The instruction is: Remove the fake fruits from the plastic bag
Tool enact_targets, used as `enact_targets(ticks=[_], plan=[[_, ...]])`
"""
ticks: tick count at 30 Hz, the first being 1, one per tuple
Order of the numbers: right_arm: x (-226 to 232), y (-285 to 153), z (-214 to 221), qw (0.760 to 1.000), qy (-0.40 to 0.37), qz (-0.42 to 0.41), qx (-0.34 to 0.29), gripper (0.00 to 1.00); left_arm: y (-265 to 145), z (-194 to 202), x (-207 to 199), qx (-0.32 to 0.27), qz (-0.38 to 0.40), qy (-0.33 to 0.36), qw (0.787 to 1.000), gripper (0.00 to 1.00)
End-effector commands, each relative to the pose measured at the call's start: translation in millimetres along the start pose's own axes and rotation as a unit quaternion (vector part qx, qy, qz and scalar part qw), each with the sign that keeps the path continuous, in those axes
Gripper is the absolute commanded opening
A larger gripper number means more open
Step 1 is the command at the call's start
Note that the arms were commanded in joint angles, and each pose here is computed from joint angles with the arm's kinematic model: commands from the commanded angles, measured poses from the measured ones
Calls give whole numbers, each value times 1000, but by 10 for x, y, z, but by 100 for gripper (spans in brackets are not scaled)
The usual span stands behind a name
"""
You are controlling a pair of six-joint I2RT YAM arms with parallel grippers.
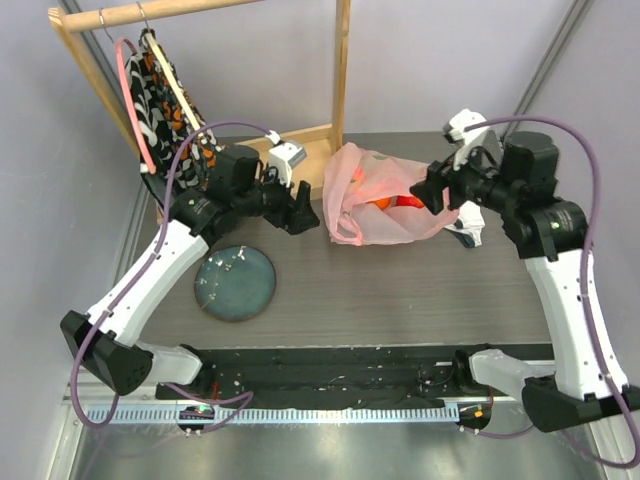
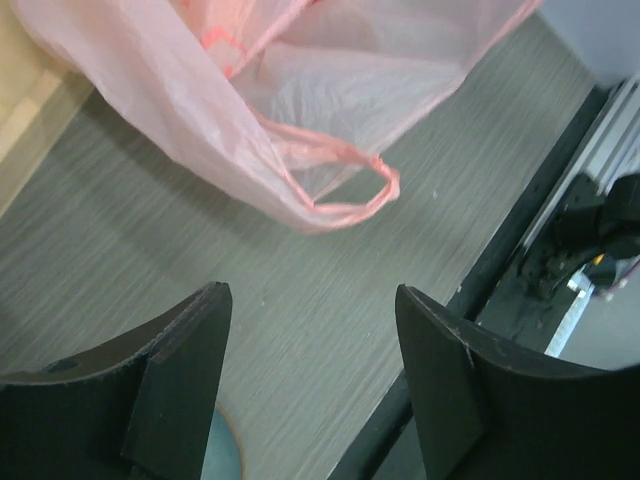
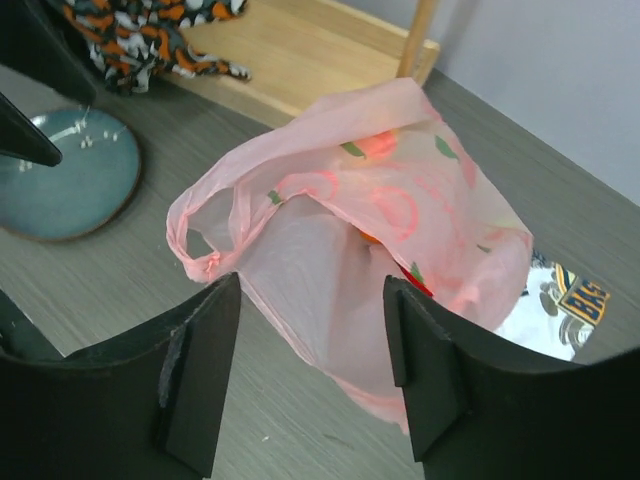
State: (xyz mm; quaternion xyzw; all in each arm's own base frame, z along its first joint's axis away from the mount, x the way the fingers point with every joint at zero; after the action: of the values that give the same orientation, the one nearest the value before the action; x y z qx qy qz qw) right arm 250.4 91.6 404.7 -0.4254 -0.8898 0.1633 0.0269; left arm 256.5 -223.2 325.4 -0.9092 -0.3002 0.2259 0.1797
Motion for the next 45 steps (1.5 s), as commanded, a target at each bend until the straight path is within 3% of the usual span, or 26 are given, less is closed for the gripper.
enact_targets(ticks=[1, 3, 5, 7, 10, 19, 24, 27, 31, 37, 40, 45], plan=[[74, 491, 352, 996, -17, -33, 78, 60, -41, 288, 71, 65, 18, 91, 994, 72], [73, 642, 508, 994, -5, -34, 105, 54, -53, 520, 191, 113, 6, 133, 985, 72], [21, 808, 633, 991, 16, -25, 129, 52, -140, 851, 298, 198, 6, 161, 967, 70], [0, 899, 642, 991, 33, -20, 128, 52, -185, 1168, 389, 258, -2, 155, 954, 68], [-19, 968, 632, 992, 40, -17, 119, 54, -212, 1533, 536, 303, -28, 158, 939, 69], [27, 975, 761, 989, 46, -29, 135, 61, -233, 2085, 671, 384, -60, 159, 908, 73], [21, 948, 750, 990, 42, -24, 132, 63, -327, 2044, 940, 357, -150, 140, 911, 66], [41, 927, 784, 990, 48, -24, 132, 64, -572, 1997, 1247, 355, -223, 113, 901, 66], [80, 909, 829, 990, 55, -26, 130, 65, -1029, 1955, 1640, 330, -300, 5, 895, 69], [74, 927, 870, 990, 56, -24, 129, 66, -1278, 2118, 1838, 286, -327, -113, 894, 69], [60, 948, 854, 990, 57, -22, 130, 66, -1229, 2181, 2028, 258, -329, -162, 894, 69], [54, 986, 808, 989, 61, -25, 130, 66, -976, 2193, 2214, 241, -289, -190, 907, 64]])
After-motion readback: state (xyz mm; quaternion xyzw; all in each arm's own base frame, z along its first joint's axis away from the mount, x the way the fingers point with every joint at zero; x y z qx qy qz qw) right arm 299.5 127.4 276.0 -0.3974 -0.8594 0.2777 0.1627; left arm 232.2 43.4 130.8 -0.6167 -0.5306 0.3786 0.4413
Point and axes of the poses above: each gripper's point midway between its finger pads, its own y axis out along the fingers, its own x axis along the line the jaws close on, z = x × y, the point moved 5 cm from there along -y, back along the fingers, and after that the axes turned 1 degree about -y, right-handed, at the moved point
